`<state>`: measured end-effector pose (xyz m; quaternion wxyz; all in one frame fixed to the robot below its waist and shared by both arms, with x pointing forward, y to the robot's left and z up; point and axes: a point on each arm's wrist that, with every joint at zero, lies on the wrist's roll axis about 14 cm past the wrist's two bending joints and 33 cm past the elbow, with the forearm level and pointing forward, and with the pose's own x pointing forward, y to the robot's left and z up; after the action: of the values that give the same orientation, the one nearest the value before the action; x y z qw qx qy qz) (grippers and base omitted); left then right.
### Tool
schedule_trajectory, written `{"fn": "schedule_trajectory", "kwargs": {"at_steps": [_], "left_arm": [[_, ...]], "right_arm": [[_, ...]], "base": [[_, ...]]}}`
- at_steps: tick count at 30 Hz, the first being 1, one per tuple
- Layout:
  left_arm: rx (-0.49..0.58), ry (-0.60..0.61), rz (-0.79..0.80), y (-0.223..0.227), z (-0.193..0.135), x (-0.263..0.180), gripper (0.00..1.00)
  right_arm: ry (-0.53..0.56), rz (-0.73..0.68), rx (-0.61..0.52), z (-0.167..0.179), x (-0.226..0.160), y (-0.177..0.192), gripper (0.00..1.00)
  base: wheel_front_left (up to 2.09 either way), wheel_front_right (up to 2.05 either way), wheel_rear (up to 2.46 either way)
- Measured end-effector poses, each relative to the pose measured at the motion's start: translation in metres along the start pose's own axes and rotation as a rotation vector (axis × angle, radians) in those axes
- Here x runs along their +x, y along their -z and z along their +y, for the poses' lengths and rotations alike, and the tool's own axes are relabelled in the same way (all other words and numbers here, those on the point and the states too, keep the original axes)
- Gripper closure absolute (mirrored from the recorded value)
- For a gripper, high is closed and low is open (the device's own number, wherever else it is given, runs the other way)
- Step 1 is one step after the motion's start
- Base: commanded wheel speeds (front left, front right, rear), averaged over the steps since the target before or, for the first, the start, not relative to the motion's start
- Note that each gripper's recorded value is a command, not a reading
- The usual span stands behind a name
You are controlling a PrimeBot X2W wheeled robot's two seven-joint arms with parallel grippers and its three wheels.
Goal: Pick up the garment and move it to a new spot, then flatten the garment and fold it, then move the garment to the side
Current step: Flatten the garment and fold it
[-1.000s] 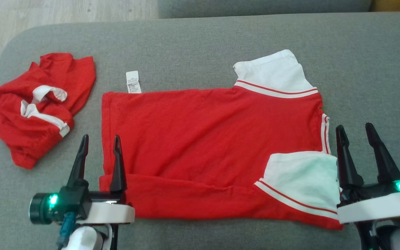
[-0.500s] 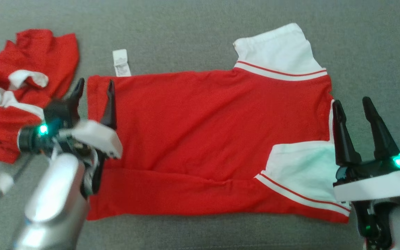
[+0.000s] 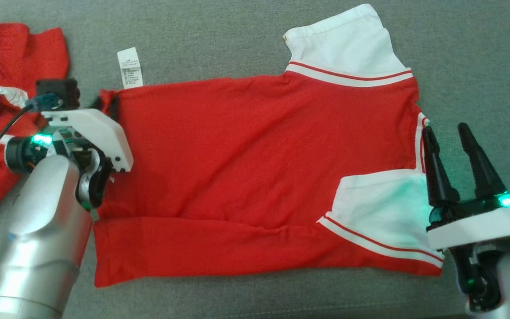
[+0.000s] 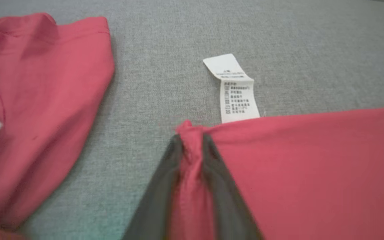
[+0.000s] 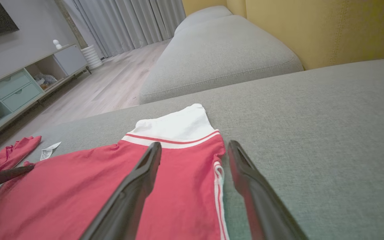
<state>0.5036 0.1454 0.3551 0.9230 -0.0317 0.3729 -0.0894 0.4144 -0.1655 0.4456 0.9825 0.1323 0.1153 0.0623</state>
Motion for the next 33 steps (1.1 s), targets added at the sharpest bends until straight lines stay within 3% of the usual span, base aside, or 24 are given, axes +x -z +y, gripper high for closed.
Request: {"fn": "schedule_trajectory", "kwargs": {"at_steps": [7,16,24,29,33], "left_arm": [[0.043,-0.011,-0.033,-0.003,0.002,-0.004,1.0],[0.032,0.004,-0.091,-0.011,-0.007,-0.007,1.0],[0.006,0.017,-0.122,-0.016,-0.01,-0.004,1.0],[-0.005,0.007,-0.119,-0.012,-0.004,0.001,1.0],[-0.017,0.012,-0.125,-0.012,-0.004,0.003,1.0]], "right_arm": [[-0.004,-0.002,-0.058,-0.017,0.021,-0.016,0.0],[-0.05,0.063,-0.101,-0.031,0.096,-0.028,0.0],[-0.118,0.342,-0.138,-0.015,0.157,0.016,0.0],[-0.123,0.542,-0.21,-0.016,0.171,0.048,0.0],[-0.119,0.625,-0.242,-0.016,0.18,0.046,0.0]], "base": [[0.0,0.0,0.0],[0.0,0.0,0.0],[0.0,0.0,0.0],[0.0,0.0,0.0],[0.0,0.0,0.0]]}}
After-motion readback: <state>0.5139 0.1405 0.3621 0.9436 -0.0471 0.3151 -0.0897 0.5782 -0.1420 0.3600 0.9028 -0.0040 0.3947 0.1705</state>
